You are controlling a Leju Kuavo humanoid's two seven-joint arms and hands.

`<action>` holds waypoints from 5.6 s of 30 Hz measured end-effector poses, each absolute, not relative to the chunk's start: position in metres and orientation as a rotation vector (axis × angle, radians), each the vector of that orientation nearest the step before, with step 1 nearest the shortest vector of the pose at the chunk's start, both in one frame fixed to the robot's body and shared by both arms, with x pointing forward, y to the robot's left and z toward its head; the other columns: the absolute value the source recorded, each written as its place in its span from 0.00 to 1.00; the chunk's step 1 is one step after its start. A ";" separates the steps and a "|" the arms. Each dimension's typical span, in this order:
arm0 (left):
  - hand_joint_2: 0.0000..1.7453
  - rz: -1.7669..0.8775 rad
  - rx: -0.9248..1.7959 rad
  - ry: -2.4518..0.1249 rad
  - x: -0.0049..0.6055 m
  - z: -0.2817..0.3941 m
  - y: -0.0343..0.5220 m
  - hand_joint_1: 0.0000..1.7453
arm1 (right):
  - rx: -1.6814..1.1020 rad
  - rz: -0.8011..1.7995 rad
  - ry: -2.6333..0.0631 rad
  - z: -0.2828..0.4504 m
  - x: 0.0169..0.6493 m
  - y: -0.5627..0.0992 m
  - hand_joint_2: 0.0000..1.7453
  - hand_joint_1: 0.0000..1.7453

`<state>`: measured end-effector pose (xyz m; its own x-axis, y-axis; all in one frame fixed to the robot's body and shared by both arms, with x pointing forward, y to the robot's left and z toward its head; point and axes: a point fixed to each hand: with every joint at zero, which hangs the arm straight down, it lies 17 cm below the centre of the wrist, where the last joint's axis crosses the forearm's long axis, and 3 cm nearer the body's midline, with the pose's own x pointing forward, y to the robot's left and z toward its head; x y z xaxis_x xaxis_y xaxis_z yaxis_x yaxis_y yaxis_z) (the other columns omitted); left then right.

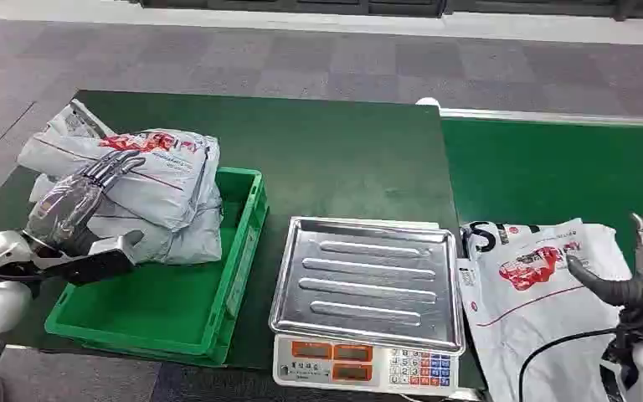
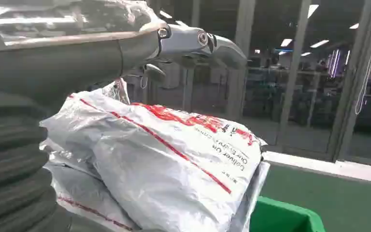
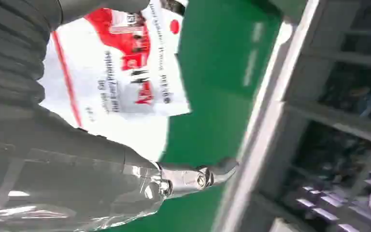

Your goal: Moved the parcel from conveyor to table for the left to box.

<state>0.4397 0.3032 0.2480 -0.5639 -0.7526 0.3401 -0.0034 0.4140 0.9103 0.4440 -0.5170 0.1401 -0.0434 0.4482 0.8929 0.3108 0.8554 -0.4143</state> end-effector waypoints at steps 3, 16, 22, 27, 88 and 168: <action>1.00 -1.212 0.636 -1.877 0.443 0.248 0.309 0.00 | -0.584 0.066 -1.635 0.107 0.399 -0.520 1.00 0.00; 1.00 -1.215 0.640 -1.877 0.456 0.257 0.313 0.00 | -0.636 -0.068 -1.531 0.071 0.336 -0.551 1.00 0.00; 1.00 -1.221 0.634 -1.879 0.461 0.261 0.312 0.00 | -0.646 -0.091 -1.523 0.069 0.329 -0.555 1.00 0.00; 1.00 -1.226 0.628 -1.877 0.461 0.260 0.310 0.00 | -0.647 -0.106 -1.516 0.066 0.326 -0.557 1.00 0.00; 1.00 -1.253 0.587 -1.835 0.463 0.247 0.301 0.00 | -0.528 0.216 -1.184 -0.028 0.332 -0.527 1.00 0.00; 1.00 -1.273 0.555 -1.895 0.458 0.249 0.279 0.00 | -0.657 0.464 -1.713 0.224 0.535 -0.465 1.00 1.00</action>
